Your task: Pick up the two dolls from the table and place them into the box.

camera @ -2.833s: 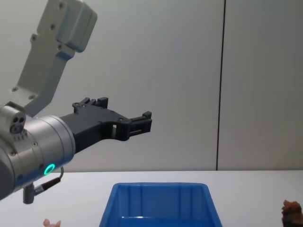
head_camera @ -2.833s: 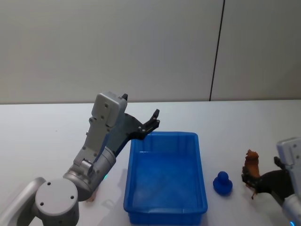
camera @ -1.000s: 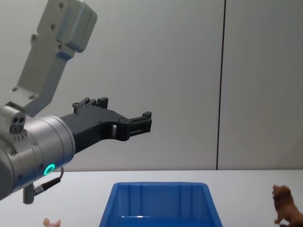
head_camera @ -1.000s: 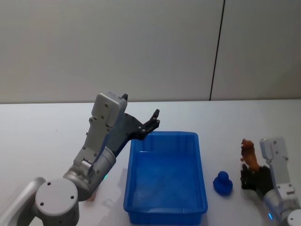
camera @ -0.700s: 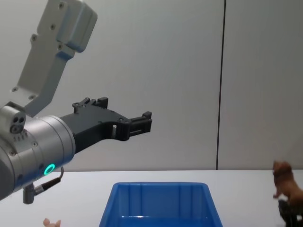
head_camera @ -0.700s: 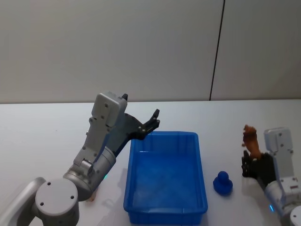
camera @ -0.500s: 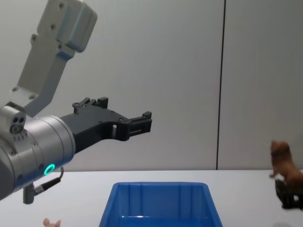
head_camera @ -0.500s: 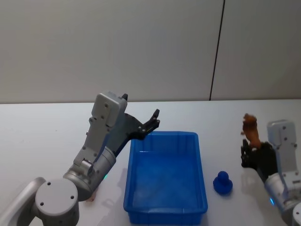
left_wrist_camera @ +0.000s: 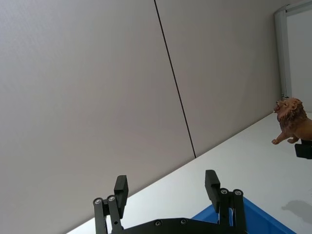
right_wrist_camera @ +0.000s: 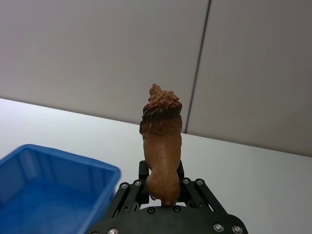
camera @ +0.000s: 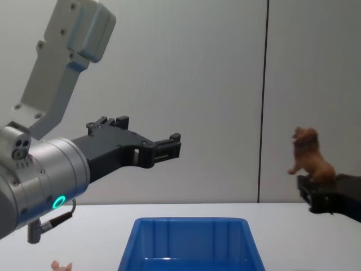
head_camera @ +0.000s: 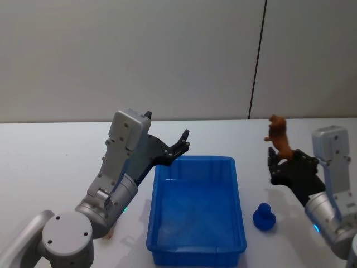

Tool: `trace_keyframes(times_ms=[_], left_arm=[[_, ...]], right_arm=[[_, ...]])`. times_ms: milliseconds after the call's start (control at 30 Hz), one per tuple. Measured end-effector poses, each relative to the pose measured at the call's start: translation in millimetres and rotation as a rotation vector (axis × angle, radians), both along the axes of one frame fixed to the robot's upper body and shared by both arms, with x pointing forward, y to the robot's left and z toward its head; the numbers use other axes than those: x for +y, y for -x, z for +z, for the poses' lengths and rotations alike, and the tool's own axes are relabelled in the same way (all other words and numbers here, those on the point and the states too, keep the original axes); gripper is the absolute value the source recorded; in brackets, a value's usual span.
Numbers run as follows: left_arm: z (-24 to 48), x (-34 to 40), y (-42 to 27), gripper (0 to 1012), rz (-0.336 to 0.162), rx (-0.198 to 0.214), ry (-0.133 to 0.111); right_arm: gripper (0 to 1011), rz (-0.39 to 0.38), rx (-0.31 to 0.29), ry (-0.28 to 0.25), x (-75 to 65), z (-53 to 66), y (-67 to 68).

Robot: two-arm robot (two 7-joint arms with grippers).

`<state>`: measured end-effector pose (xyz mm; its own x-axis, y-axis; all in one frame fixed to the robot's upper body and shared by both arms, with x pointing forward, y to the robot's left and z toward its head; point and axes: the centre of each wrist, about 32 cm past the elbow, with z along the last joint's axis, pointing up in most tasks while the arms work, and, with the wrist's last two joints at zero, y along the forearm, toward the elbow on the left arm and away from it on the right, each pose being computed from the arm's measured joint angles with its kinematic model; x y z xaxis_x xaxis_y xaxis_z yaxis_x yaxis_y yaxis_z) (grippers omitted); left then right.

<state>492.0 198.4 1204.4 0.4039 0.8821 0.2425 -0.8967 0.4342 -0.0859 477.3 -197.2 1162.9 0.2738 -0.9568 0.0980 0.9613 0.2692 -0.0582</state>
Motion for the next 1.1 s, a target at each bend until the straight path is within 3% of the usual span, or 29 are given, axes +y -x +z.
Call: trace_keyframes(times_ms=[267,533,900,1100], left_arm=[[0.0,0.0,0.0,1001,0.000,0.000,0.000],[0.0,0.0,0.0,1001,0.000,0.000,0.000],[0.0,0.0,0.0,1001,0.000,0.000,0.000],[0.0,0.0,0.0,1001,0.000,0.000,0.000]], right_arm=[[273,0.092,0.030,-0.019,7.0,7.7,2.1],[273,0.196,0.123,-0.042,20.7,13.0,4.3],[273,0.274,0.267,-0.055,46.0,12.2,3.7],[415,0.299,0.321,-0.054,56.6,10.2,3.2]])
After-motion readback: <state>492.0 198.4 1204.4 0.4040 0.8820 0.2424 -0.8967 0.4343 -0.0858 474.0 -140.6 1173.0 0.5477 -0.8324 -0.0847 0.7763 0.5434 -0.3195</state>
